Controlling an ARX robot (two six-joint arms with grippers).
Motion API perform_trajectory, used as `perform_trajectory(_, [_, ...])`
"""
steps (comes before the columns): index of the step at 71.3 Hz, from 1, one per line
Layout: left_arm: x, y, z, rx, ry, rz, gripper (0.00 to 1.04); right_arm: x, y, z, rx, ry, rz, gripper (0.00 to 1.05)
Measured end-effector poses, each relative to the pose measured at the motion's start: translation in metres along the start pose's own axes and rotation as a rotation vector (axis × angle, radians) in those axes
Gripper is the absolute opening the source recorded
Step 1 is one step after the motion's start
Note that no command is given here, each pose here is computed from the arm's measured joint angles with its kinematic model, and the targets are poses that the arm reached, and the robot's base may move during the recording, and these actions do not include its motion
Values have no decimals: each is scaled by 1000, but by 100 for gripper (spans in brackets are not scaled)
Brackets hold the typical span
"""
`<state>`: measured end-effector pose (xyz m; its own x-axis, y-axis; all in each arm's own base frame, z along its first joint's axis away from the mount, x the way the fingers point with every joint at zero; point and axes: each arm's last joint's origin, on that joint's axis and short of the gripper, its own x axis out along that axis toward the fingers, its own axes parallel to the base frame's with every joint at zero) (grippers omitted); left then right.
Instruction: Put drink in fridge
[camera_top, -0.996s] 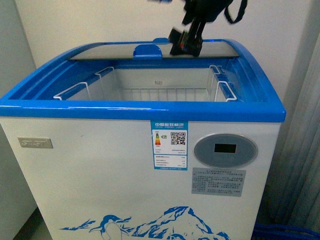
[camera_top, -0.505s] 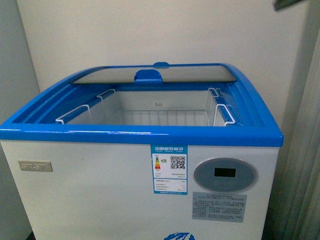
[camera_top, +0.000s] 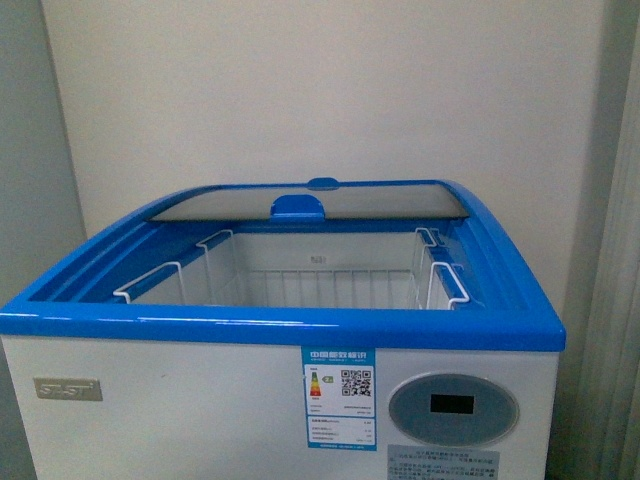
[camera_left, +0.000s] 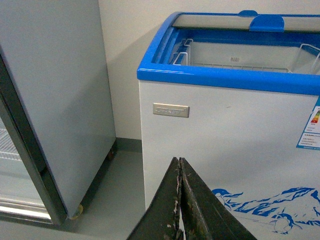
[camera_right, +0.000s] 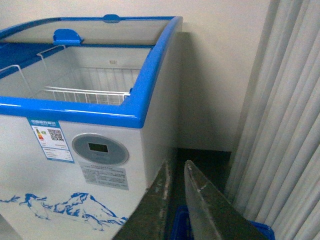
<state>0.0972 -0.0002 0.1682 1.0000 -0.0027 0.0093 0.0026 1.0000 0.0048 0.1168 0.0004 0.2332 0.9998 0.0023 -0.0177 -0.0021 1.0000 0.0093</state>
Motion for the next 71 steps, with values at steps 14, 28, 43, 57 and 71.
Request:
perform_trajectory(14, [0,0,0,0,0,0,3,-5,0,-28,-4,-3,0,3])
perform_trajectory(28, [0,0,0,0,0,0,3,-14,-1,-41,-4,6,0,3])
perform_trajectory(43, [0,0,0,0,0,0,3,-18,-1,-50,-5,-11,0,3])
perform_trajectory(57, [0,0,0,0,0,0,3,-18,-1,-56,-5,-13,0,3])
perform_trajectory(71, [0,0,0,0,0,0,3,-18,-1,-66,-6,-16,-1,3])
